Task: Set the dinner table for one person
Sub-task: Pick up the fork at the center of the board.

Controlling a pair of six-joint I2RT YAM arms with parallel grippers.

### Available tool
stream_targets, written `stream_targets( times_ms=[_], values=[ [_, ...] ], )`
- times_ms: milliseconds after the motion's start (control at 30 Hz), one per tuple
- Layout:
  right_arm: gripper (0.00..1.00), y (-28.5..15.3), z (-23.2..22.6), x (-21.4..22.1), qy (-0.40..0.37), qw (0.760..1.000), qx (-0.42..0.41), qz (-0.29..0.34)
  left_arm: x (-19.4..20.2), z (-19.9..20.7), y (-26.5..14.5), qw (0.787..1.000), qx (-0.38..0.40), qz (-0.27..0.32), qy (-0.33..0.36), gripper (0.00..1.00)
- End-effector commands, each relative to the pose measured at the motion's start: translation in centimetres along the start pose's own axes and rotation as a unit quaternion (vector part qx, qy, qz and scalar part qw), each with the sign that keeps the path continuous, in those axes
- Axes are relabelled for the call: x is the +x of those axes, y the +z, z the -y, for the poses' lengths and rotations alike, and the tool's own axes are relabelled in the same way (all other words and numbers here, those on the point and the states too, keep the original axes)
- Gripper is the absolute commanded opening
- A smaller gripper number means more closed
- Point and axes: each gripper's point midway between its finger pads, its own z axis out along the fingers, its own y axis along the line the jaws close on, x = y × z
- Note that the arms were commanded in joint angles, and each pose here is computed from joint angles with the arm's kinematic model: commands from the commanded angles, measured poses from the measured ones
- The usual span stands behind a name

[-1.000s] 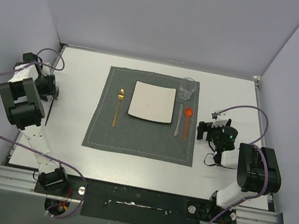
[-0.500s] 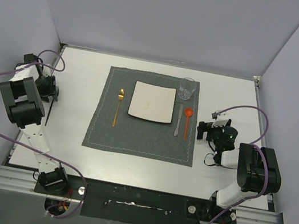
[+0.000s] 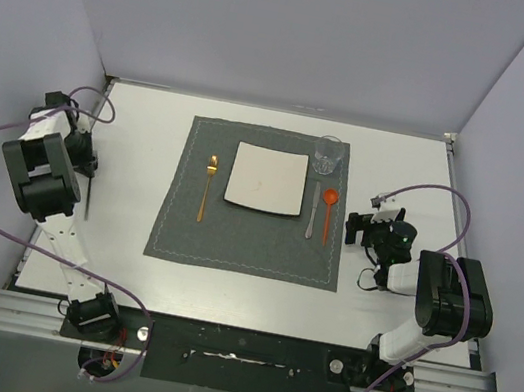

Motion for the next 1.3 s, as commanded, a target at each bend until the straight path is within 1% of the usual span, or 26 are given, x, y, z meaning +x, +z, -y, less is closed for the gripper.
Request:
stream_targets(
  times_ms=[0, 133, 333, 467, 600, 700, 867, 1100, 1267],
  values=[
    [0.98, 0.5, 0.6, -2.4, -0.006, 0.999, 0.006, 0.038, 1.7, 0.1, 2.6, 0.999, -0.013, -0.051, 0.003, 0.0],
    [0.98, 0.5, 0.7, -2.4, -0.006, 0.999, 0.007, 0.038, 2.1, 0.3, 2.5, 0.998, -0.016, -0.057, 0.0, 0.0],
    [0.98, 0.5, 0.7, -2.4, -0.007, 0.999, 0.006, 0.038, 1.2, 0.6, 0.6, 0.999, -0.015, -0.036, -0.009, 0.0],
    [0.98, 0.5, 0.6, -2.4, -0.007, 0.999, 0.006, 0.038, 0.0, 1.1, -1.5, 1.0, -0.007, -0.009, -0.015, 0.0],
    [0.98, 0.5, 0.6, -2.4, -0.006, 0.999, 0.006, 0.038, -1.6, 2.0, -4.6, 0.999, -0.002, 0.03, -0.016, 0.0],
    [0.98, 0.5, 0.6, -2.5, -0.007, 0.999, 0.006, 0.038, -2.4, 2.7, -6.5, 0.999, 0.01, 0.049, -0.019, 0.0],
    [0.98, 0.5, 0.6, -2.4, -0.007, 0.999, 0.006, 0.037, -2.9, 4.3, -8.9, 0.998, 0.012, 0.069, -0.006, 0.0],
    [0.98, 0.5, 0.7, -2.4, -0.006, 0.999, 0.006, 0.038, -3.6, 5.4, -11.6, 0.996, 0.021, 0.089, -0.003, 0.0],
    [0.98, 0.5, 0.7, -2.4, -0.007, 0.999, 0.006, 0.038, -3.5, 8.6, -12.4, 0.996, 0.022, 0.085, 0.033, 0.0]
  ],
)
